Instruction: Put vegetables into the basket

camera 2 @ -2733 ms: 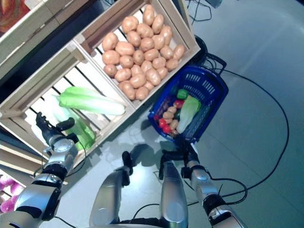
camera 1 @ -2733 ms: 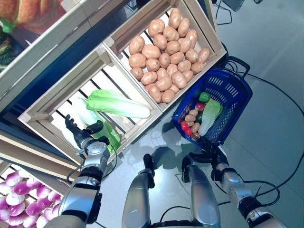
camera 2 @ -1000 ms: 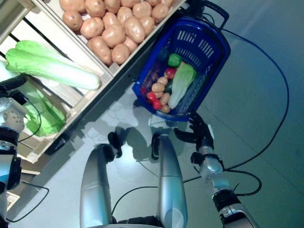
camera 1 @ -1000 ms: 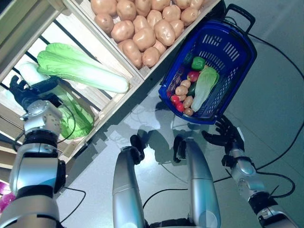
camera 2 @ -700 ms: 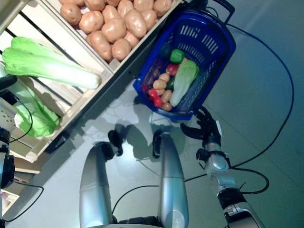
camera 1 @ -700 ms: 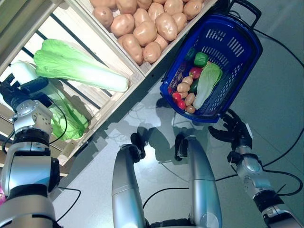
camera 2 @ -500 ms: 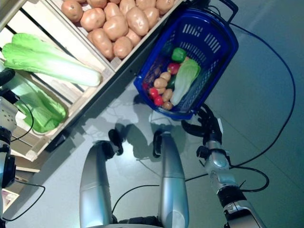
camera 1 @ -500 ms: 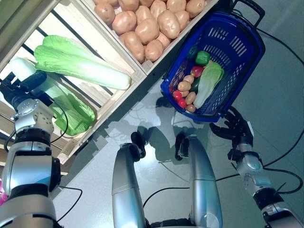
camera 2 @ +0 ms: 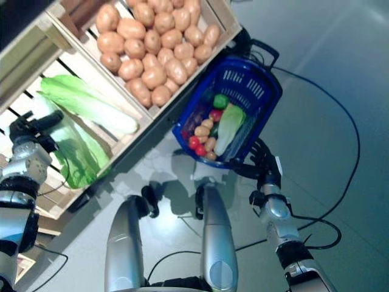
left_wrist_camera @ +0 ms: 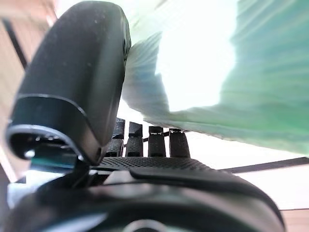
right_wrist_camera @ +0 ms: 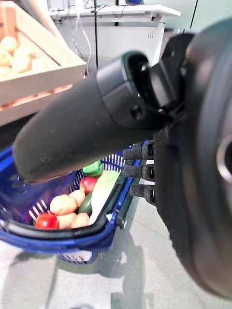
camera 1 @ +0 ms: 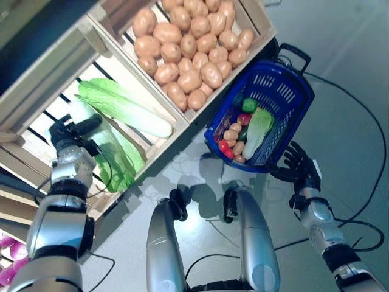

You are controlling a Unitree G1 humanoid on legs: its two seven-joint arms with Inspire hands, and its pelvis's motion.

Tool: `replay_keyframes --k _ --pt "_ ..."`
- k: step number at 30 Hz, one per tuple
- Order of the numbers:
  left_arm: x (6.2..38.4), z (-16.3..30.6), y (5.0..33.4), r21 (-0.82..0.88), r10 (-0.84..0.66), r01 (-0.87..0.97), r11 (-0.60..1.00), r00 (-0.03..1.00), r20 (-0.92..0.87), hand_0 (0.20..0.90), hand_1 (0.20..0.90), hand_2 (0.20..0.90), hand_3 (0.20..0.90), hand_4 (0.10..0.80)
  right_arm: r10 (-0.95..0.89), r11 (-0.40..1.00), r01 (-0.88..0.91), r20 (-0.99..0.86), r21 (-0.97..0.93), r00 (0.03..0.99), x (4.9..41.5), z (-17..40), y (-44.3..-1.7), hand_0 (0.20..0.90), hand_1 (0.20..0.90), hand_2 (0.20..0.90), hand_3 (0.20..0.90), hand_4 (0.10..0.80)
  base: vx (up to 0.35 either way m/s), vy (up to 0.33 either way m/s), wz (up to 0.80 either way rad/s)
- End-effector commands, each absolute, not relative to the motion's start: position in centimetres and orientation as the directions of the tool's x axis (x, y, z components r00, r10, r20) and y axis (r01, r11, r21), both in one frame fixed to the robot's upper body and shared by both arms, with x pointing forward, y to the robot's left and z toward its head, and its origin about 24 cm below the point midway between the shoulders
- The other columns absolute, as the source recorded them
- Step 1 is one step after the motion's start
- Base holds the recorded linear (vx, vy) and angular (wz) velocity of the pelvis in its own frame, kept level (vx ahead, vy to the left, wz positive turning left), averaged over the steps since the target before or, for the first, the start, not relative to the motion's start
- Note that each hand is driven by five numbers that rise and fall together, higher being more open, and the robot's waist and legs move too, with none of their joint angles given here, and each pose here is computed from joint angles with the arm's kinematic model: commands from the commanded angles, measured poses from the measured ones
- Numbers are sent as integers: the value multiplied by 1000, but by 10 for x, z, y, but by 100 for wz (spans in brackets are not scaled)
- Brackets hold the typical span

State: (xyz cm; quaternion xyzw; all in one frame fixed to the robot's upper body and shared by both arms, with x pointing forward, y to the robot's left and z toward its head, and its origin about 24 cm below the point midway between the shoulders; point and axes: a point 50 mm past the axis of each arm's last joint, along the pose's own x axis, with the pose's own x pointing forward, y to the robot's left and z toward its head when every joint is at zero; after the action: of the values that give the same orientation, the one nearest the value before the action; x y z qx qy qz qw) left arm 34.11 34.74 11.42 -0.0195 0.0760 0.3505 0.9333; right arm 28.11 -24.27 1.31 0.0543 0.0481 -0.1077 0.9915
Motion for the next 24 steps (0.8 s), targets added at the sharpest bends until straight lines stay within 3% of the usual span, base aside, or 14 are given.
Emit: replay_keyframes --k 1,9,15,20,24 --pt "331 135 360 63 645 -647 760 763 44 300 300 300 300 400 -205 963 190 58 191 977 281 36 -237 900 900 900 900 800 93 -79 2" --pt "296 75 345 165 561 -555 816 828 8 300 300 300 300 400 -258 951 258 -26 172 966 255 7 -228 900 900 900 900 800 80 -100 8" --pt "275 53 320 77 461 -464 883 886 50 300 300 300 300 400 -276 948 283 -69 146 959 240 -8 -219 900 900 900 900 800 117 -102 15" --pt "274 68 301 18 309 -315 949 940 145 300 300 300 300 400 -205 954 210 -46 215 978 243 -5 -207 900 900 900 900 800 14 -89 16" --pt "277 105 295 29 253 -279 960 905 341 300 300 300 300 400 -138 969 131 16 211 990 246 3 -200 900 900 900 900 800 -22 -57 15"
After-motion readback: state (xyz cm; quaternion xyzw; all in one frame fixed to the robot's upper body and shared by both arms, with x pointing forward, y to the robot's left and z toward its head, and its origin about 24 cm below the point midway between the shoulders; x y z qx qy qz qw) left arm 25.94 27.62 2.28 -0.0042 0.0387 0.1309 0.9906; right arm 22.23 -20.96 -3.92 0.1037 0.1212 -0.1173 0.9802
